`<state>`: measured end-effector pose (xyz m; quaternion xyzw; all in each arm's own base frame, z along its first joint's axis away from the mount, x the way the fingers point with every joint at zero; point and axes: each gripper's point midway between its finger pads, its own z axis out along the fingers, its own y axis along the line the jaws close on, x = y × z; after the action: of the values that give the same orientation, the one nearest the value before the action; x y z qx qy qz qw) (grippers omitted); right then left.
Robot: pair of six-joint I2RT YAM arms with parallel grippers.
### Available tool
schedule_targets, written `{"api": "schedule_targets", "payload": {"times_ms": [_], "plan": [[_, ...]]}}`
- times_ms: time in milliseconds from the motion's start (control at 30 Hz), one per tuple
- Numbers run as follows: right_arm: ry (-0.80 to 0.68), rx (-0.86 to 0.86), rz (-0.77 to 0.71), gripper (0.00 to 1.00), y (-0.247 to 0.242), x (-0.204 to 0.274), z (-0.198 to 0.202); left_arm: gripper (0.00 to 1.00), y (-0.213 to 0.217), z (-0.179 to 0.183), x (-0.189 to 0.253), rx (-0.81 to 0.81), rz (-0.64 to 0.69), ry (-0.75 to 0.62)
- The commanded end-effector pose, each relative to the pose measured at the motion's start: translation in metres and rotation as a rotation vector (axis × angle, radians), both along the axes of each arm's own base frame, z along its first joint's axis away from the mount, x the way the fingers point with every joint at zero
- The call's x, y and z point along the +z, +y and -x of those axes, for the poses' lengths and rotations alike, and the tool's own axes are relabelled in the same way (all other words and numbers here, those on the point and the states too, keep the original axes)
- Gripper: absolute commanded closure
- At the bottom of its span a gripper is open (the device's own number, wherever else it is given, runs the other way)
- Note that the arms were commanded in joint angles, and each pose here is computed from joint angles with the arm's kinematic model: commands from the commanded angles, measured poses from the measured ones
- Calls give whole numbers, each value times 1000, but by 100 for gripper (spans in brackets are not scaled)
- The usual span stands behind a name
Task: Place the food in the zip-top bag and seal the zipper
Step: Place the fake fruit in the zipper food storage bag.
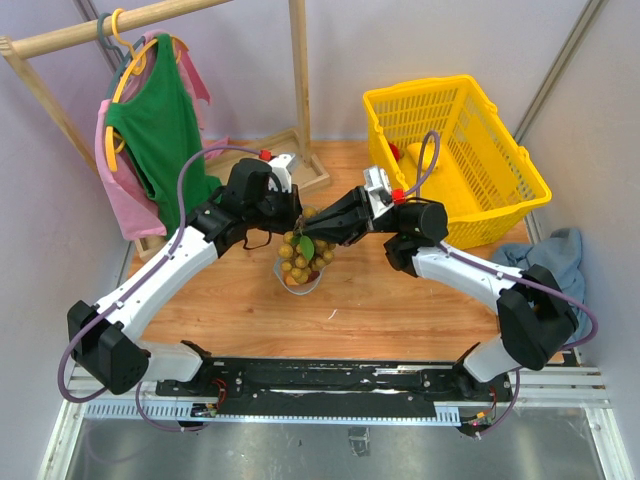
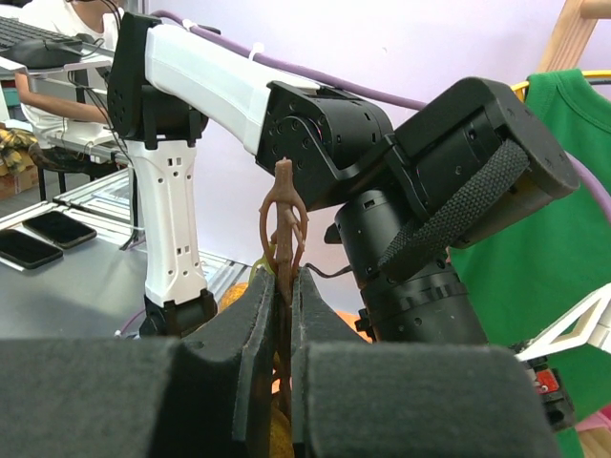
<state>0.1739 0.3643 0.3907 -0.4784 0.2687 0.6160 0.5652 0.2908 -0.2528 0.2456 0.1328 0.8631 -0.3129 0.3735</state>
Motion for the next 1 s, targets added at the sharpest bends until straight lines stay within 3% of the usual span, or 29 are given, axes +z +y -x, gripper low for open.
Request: {"api": "schedule_targets", "payload": {"times_ms": [0, 267, 700, 967], "plan": [[-19, 19, -34, 99, 3, -3, 8, 100, -13, -3, 12, -16, 68, -14], [-17, 11, -12, 99, 12, -20, 7, 100, -17, -2, 11, -12, 101, 4], [-27, -104, 24, 99, 5, -57, -26, 100, -10, 13, 12, -33, 98, 3], [-134, -199, -9, 99, -7, -59, -38, 100, -7, 23, 5, -72, 61, 23]]}}
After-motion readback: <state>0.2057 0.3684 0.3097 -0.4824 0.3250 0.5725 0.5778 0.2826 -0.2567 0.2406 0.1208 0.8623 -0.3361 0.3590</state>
